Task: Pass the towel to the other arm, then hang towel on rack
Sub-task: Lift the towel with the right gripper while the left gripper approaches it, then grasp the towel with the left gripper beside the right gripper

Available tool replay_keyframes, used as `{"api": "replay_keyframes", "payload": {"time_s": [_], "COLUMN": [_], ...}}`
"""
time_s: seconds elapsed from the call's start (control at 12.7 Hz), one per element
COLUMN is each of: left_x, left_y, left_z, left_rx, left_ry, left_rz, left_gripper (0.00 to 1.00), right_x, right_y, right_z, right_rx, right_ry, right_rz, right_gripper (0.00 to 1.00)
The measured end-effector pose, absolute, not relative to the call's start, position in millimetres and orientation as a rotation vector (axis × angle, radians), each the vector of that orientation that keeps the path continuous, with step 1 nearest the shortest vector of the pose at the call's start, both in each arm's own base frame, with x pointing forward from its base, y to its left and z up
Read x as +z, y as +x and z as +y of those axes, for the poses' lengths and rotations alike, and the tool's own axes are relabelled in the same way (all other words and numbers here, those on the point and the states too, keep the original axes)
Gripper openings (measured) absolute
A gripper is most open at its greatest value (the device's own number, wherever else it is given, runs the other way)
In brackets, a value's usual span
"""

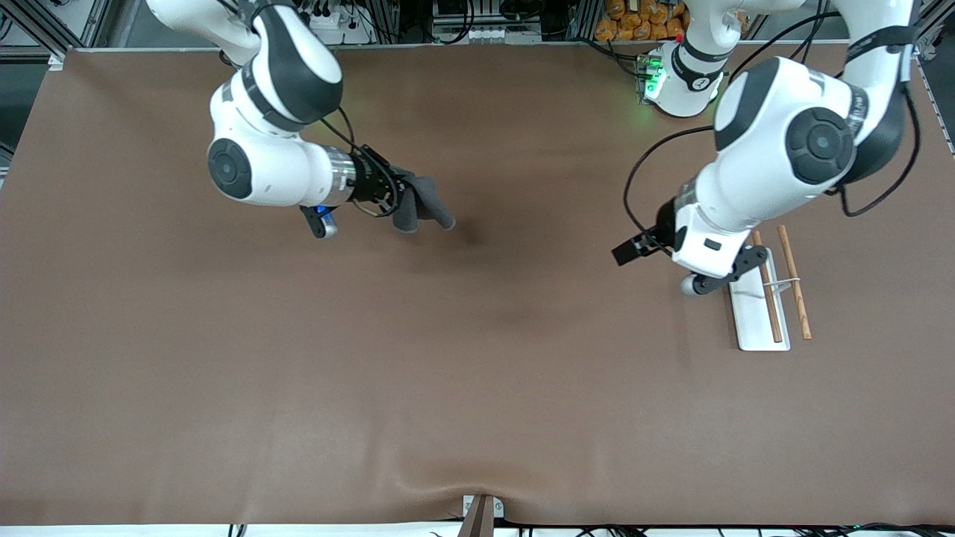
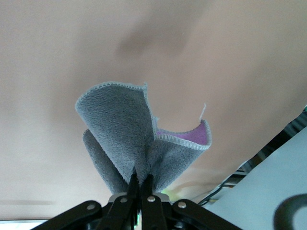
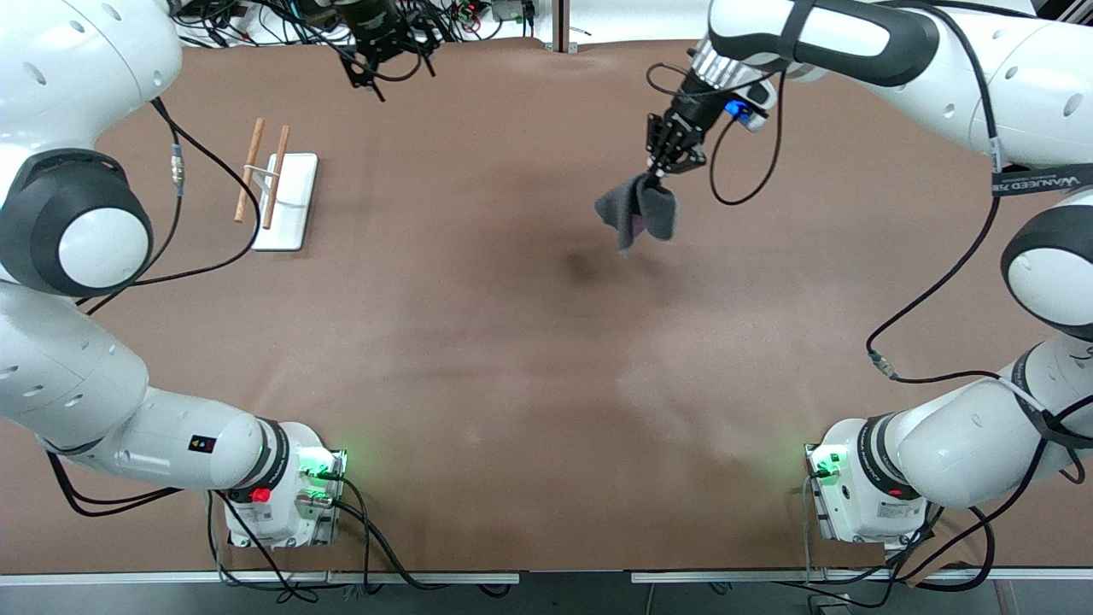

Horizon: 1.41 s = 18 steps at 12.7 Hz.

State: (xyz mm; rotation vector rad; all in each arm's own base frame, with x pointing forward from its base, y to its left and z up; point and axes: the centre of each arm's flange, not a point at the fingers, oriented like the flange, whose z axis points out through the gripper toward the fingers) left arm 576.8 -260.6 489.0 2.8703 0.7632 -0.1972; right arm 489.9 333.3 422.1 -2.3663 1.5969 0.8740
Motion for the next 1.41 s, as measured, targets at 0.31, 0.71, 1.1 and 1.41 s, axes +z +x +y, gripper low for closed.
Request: {"api": "replay_keyframes", "payload": {"time_s": [0.31, 0.71, 1.1, 1.41], "left_x": [472.2, 434.0, 404.7, 392.1], "left_y": [566.4, 559.1, 564.9, 564.2], "left_z": [-302.0, -331.2, -343.1, -355.6], "left_rx": [-0.249, -0.411, -0.533, -0.687], "left_ry": [2.805, 2.767, 2.7, 2.564], "left_rz": [0.934, 0.957, 0.986, 1.027], "left_gripper": [1.0, 1.0, 1.0, 1.0], "right_x": [432.7, 448.9, 460.4, 463.8], "right_y": [498.3, 509.7, 530.7, 540.2], "right_z": [379.2, 414.2, 439.4, 448.3], "right_rx": [0.78, 0.72, 0.731, 0.737], "right_ry": [-2.235, -2.015, -1.889, -1.799], "right_rz": [1.727, 1.827, 1.906, 1.932], "right_gripper": [0.04, 0.04, 0.04, 0.04]}}
